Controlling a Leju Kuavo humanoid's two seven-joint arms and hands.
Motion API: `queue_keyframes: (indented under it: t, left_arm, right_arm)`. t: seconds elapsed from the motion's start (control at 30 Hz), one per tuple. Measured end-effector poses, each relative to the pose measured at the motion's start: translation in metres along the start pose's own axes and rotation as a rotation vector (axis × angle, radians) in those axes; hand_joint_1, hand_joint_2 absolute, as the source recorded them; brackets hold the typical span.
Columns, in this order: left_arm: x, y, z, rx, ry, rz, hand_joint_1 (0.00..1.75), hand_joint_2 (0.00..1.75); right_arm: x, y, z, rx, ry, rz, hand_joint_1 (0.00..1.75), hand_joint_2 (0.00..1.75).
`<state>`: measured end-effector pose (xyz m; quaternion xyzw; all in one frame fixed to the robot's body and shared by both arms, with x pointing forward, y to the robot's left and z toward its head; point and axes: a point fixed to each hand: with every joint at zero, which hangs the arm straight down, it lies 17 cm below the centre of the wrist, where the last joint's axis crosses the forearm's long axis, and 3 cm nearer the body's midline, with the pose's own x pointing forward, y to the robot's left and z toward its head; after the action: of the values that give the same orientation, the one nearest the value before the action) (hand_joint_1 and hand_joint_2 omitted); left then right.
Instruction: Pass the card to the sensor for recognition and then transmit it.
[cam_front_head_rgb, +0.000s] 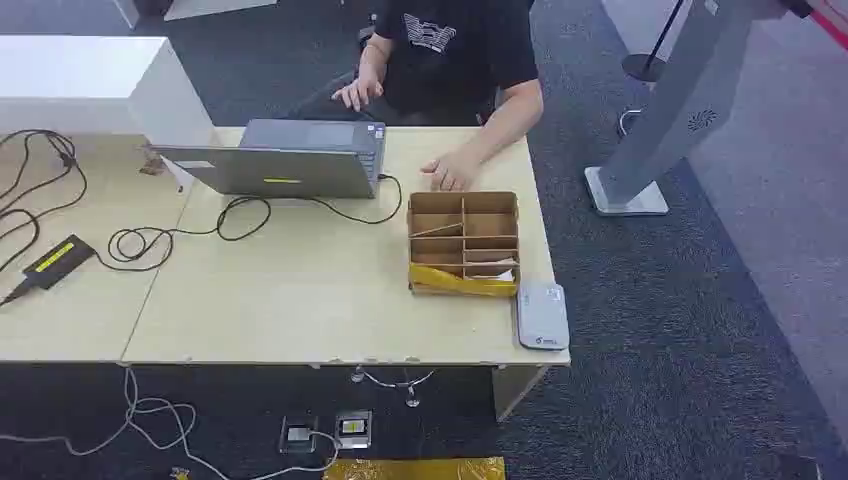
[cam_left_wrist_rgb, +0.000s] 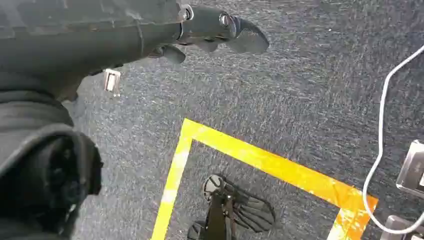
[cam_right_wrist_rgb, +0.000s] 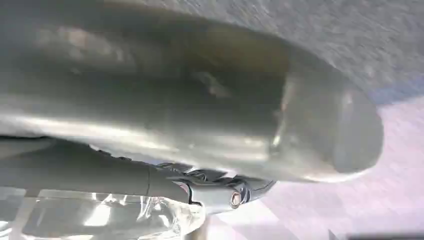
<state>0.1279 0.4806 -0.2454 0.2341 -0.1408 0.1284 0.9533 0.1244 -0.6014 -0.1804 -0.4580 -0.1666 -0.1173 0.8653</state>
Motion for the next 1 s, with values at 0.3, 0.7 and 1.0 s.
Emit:
queue_keyframes:
  t: [0.3, 0.7, 1.0]
  left_arm:
    - [-0.018, -0.005, 0.002, -0.003, 0.101, 0.026, 0.00, 0.00]
    - [-0.027, -0.006, 0.004, -0.002, 0.158, 0.004, 0.00, 0.00]
    - [-0.025, -0.007, 0.004, -0.020, 0.167, 0.002, 0.00, 0.00]
  right_arm:
    - [0.045, -0.039, -0.011, -0.122, -0.207, -0.088, 0.00, 0.00]
    - [0.202, -0.148, -0.039, -0.284, -0.372, -0.415, 0.00, 0.00]
    - [0.423, -0.333, 0.070, -0.332, -0.559, -0.646, 0.00, 0.00]
